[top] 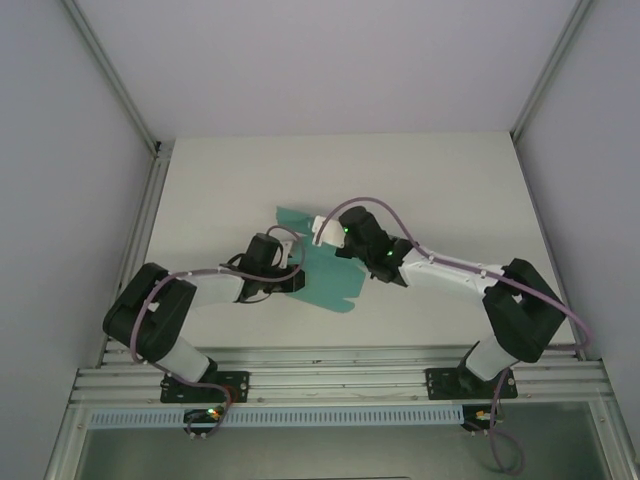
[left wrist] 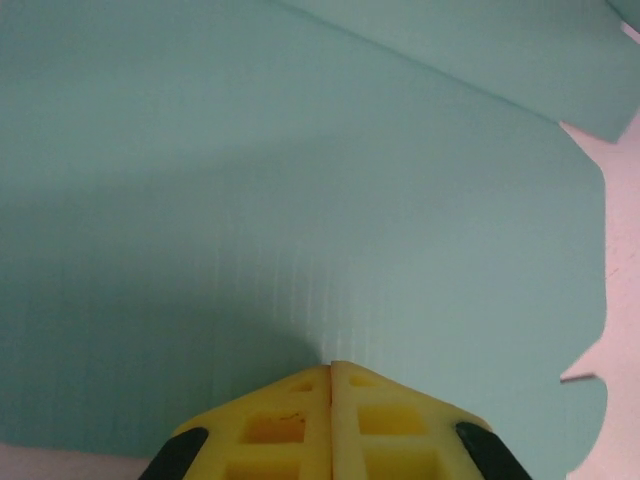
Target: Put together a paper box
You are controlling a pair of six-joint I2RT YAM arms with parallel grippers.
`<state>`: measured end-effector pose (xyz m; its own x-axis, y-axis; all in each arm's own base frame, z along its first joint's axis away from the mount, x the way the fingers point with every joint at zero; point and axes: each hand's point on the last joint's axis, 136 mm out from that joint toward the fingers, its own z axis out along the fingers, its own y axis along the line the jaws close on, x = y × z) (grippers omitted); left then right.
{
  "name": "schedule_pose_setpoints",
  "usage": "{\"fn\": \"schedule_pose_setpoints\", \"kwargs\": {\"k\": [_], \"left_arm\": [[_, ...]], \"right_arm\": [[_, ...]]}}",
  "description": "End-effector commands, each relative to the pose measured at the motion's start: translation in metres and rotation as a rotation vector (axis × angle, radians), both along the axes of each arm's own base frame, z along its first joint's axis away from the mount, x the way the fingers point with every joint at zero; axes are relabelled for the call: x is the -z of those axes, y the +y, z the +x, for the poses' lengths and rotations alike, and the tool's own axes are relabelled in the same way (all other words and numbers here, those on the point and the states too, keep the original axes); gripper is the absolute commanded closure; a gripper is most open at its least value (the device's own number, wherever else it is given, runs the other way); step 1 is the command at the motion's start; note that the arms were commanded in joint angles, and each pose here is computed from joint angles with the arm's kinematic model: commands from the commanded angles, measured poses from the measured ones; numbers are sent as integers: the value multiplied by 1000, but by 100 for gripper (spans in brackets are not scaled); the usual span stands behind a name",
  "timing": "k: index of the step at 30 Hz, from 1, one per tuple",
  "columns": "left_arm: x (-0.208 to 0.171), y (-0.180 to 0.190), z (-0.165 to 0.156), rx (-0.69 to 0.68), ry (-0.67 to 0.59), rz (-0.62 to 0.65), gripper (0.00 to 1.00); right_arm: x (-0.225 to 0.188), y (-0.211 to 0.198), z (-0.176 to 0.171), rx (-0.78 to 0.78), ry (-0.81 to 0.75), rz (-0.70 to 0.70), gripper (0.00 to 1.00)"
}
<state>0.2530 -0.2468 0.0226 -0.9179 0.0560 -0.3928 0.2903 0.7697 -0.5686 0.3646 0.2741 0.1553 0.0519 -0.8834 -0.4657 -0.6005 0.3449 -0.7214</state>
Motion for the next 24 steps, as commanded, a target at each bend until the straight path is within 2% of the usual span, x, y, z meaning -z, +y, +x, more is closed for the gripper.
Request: {"fn": "schedule_pose_setpoints", "kwargs": {"k": [1,5,9,13,15,18,20,22,24], "left_arm": [[3,-2,4,-4,7,0,94],[0,2,4,-19,-8,8,94],[-3,4,2,-26,-12,7,94],[-12,2,-2,-17,-23,-15,94],[-21,1,-5,-10,-36,-25,92],[-41,6,-6,-34,-61,-31,87],[-58,17,-3,-84,-89,-8,80],[-78,31,0,-130,-117,20,68],[-96,49,6,-189,-147,50,66]], "right_arm": [[31,13,-16,-69,-5,-103,100],[62,13,-27,-67,-18,-212,100],[77,13,-36,-54,1,-210,100],[76,3,-11,13,-86,-247,100],[78,1,-3,13,-77,-247,100],[78,3,1,-9,-65,-231,100],[71,5,6,-16,-133,-238,100],[61,5,11,-26,-229,-256,100],[55,5,15,-43,-302,-300,100]]}}
